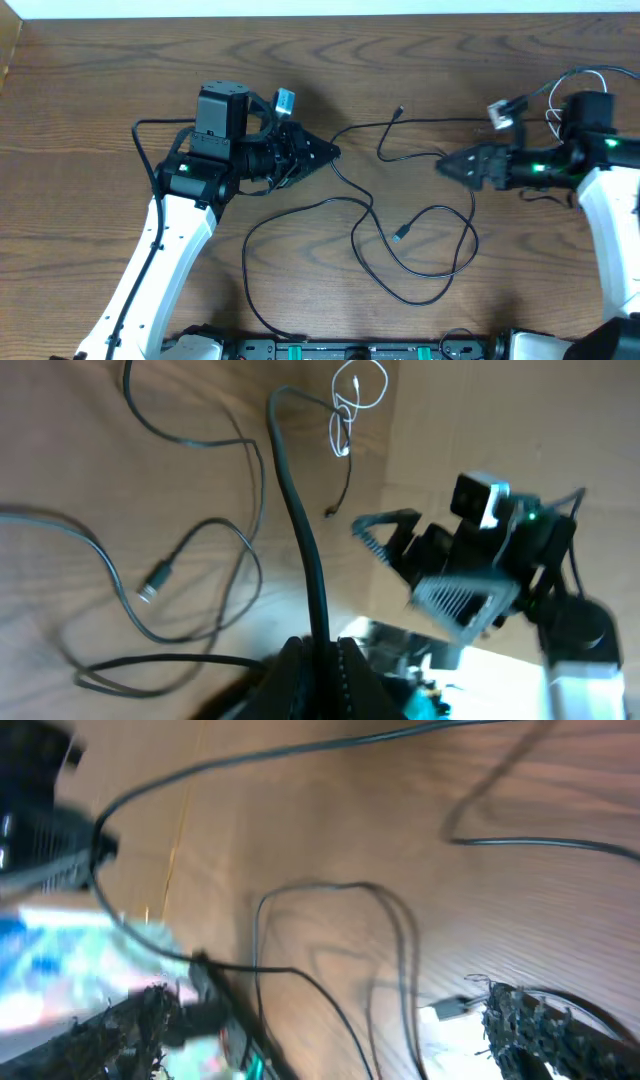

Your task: Untangle cables

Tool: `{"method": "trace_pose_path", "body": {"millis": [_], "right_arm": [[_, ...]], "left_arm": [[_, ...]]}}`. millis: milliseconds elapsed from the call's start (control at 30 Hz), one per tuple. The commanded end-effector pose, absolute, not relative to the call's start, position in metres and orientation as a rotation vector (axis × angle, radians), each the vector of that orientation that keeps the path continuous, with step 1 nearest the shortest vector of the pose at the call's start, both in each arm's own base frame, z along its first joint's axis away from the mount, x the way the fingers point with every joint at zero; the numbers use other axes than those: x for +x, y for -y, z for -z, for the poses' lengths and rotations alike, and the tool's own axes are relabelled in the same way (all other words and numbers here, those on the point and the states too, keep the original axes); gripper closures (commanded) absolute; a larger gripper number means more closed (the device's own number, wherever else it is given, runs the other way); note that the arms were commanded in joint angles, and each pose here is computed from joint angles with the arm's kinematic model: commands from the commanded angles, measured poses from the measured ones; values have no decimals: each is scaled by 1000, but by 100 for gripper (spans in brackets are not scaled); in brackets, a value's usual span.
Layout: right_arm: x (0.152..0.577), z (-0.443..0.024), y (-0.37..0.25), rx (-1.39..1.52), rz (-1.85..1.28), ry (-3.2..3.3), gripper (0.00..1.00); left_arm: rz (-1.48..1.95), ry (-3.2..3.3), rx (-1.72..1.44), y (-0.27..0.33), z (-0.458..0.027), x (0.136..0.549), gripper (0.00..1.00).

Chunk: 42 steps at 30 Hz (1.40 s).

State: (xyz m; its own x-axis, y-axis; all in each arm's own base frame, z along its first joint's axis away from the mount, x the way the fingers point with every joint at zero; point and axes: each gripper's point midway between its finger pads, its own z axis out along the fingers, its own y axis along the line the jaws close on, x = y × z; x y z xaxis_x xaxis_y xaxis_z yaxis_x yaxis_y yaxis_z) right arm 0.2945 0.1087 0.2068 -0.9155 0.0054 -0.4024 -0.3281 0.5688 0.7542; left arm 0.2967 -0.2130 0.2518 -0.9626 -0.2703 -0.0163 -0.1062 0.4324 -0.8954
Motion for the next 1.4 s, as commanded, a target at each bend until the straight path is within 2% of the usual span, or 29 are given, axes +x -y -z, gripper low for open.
{"method": "trace_pose_path", "body": {"millis": [0, 267, 400, 433, 467, 533, 567, 633, 767, 833, 933, 967, 1000, 1100, 1367], "right_arm": [[280, -216, -146, -557, -1327, -2349, 1], [257, -206, -209, -929, -1241, -2312, 1], [254, -198, -231, -990, -1148, -2339, 1], [254, -196, -236, -993, -1119, -2350, 7], [254, -194, -240, -998, -1093, -2355, 21], [256, -190, -247, -1012, -1024, -2363, 69], [257, -188, -248, -1009, -994, -2373, 85], [260, -184, -249, -983, -934, -2402, 99], [267, -191, -245, -895, -926, -2416, 99], [275, -204, -238, -808, -933, -2411, 99], [288, -241, -220, -698, -915, -2340, 99], [291, -255, -214, -675, -904, -2308, 99], [293, -272, -206, -654, -888, -2264, 99], [295, -319, -184, -600, -835, -2137, 99], [304, -420, -97, -342, -456, -1818, 99]], "left_arm": [[1606, -2515, -482, 212, -262, 297, 92], [1670, -2527, -502, 215, -266, 292, 92], [1743, -2536, -463, 220, -272, 284, 93], [1751, -2537, -459, 220, -273, 283, 92], [1751, -2537, -459, 220, -273, 283, 92], [1750, -2537, -459, 220, -273, 283, 92], [1750, -2537, -459, 220, -273, 283, 92], [1750, -2537, -458, 220, -273, 283, 92], [1732, -2527, -403, 220, -272, 283, 92], [1709, -2513, -327, 220, -272, 283, 83], [1676, -2495, -217, 219, -271, 283, 36], [1666, -2488, -186, 219, -270, 282, 27], [1659, -2485, -165, 219, -269, 282, 23], [1628, -2507, -171, 217, -263, 281, 19], [1521, -2574, -239, 209, -246, 279, 18]]}}
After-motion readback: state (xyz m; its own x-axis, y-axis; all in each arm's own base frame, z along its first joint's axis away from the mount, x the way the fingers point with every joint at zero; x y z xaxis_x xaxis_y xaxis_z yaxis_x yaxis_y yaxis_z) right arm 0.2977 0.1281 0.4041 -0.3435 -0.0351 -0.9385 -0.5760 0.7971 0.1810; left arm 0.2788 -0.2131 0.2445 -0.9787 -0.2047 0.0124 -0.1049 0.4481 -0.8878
